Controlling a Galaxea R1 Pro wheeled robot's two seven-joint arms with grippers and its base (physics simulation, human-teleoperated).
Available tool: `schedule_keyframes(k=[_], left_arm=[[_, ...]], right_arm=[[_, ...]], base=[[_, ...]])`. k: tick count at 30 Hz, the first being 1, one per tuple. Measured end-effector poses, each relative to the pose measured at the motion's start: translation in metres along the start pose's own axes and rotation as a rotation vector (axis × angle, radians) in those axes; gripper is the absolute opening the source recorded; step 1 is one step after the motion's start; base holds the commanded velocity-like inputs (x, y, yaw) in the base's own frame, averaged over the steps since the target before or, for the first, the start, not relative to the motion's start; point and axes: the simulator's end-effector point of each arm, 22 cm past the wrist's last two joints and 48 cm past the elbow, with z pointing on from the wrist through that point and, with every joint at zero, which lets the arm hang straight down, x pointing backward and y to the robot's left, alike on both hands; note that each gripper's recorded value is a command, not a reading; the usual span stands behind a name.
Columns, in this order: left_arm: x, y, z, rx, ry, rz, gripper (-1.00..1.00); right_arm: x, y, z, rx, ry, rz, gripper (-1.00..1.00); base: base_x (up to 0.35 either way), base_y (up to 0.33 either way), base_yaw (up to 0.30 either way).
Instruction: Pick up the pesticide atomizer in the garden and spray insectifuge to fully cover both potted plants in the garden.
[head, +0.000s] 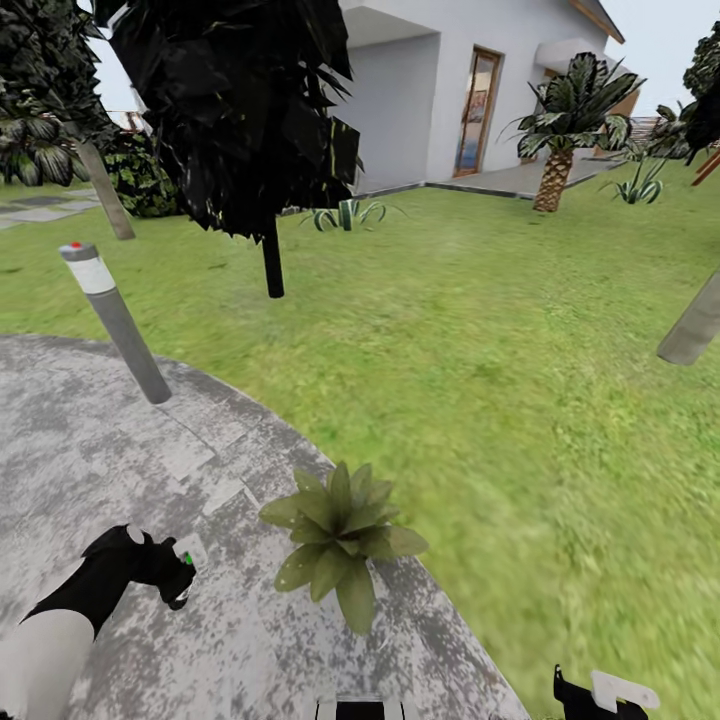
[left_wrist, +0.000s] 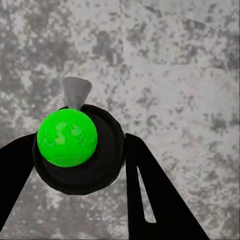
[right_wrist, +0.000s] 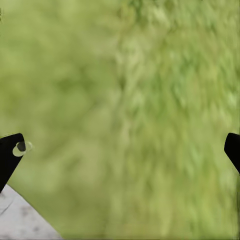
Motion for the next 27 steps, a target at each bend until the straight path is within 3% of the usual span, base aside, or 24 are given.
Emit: schedule_keyframes(k=[6,13,20,27], left_arm=[[0.005,-0.012,0.008,0.030,0.012,-0.013,-1.00],[0.006,-0.019,0.011,0.043,0.000,-0.059,-1.00],[0.018,-0.015,0.008,0.031,0.019,-0.018,-1.00],[-0.001,-0.032,0.013,0.062,0.031,-0.001,-1.00]], right_arm=[[0.000,0.000,0.000,0.000,0.000,0.000,1.00],[0.000,0.000,0.000,0.000,-0.002,0.001,1.00],[0.002,0.010,-0.003,-0.011,0.002,0.006,1.00],[0.002,0.011,-0.003,-0.013,0.003,0.007,1.00]], base=[[-0.208,-0.226,0.234],[-0.136,-0.163,0.020],[0.000,0.000,0.000],[0.000,0.000,0.000]])
